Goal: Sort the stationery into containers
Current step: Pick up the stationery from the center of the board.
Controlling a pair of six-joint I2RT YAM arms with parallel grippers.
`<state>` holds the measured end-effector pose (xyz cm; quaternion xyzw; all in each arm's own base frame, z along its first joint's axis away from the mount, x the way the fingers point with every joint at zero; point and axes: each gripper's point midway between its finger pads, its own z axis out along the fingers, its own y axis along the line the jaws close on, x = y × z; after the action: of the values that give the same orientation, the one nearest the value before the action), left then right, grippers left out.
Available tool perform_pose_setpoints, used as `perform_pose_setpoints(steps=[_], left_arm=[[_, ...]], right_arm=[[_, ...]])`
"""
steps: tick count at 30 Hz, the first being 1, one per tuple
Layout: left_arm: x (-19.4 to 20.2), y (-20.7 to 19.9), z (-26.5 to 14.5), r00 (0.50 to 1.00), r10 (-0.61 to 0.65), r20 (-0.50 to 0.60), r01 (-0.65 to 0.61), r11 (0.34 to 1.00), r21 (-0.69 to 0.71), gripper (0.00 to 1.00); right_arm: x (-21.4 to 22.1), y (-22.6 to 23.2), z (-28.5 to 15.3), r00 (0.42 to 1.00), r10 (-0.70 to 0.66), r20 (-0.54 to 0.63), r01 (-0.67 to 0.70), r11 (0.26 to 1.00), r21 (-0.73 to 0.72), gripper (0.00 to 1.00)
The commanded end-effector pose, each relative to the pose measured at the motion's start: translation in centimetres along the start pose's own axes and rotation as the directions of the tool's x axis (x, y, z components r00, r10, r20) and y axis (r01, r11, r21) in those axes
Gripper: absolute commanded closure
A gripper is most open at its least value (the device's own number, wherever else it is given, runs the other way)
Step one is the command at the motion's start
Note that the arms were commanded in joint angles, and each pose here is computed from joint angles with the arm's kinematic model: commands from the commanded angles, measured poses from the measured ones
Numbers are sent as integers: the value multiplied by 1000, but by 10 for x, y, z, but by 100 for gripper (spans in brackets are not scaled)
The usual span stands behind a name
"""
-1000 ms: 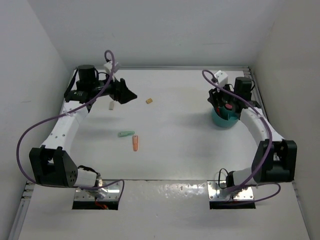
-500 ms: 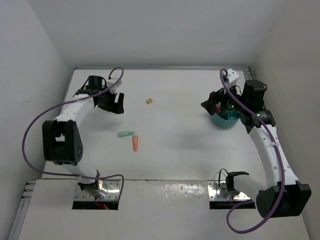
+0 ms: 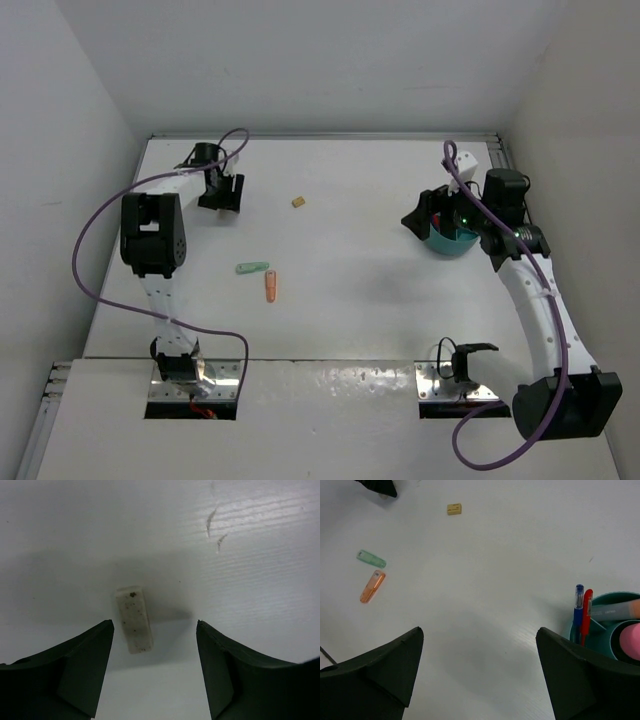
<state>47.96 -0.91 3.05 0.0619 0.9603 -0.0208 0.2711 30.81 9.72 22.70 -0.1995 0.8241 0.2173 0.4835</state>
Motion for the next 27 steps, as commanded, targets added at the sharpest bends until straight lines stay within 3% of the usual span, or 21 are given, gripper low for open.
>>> perform_pose_setpoints(steps=[1,5,8,13,16,18,19,20,22,24,27], left_arm=[[-19,27,1,998,-43,47,46,997,-58,29],[1,19,10,998,-68,-11,68,997,31,49],[13,-11,6,997,-75,-9,76,975,211,65],[3,-70,-51,984,-3,179,-77,896,437,78],[-5,-116,-111,951,21,310,-213,770,601,87],[-7,-164,-167,915,21,403,-331,612,719,91],[-4,-175,-183,909,8,417,-350,557,753,93],[6,-198,-215,913,-29,406,-355,432,829,95],[22,-219,-252,917,-36,397,-373,277,886,97],[34,-241,-274,925,-2,379,-372,184,910,99],[51,-264,-304,914,60,402,-406,73,911,100]], right_arm=[[-14,6,-2,998,40,50,-39,999,-20,9],[-23,10,2,994,93,57,-90,994,-56,14],[-30,19,6,985,162,50,-157,982,-102,20],[-43,39,16,971,237,34,-227,957,-181,27],[-55,58,25,947,322,5,-311,919,-240,31],[-59,76,25,941,337,-18,-326,895,-305,36],[-64,83,26,940,341,-13,-325,884,-337,39],[-66,92,26,945,328,-15,-310,877,-366,41],[-69,115,24,968,250,10,-219,864,-454,47],[-73,135,21,985,162,53,-112,850,-515,54],[-76,152,15,994,87,68,-32,815,-579,56]])
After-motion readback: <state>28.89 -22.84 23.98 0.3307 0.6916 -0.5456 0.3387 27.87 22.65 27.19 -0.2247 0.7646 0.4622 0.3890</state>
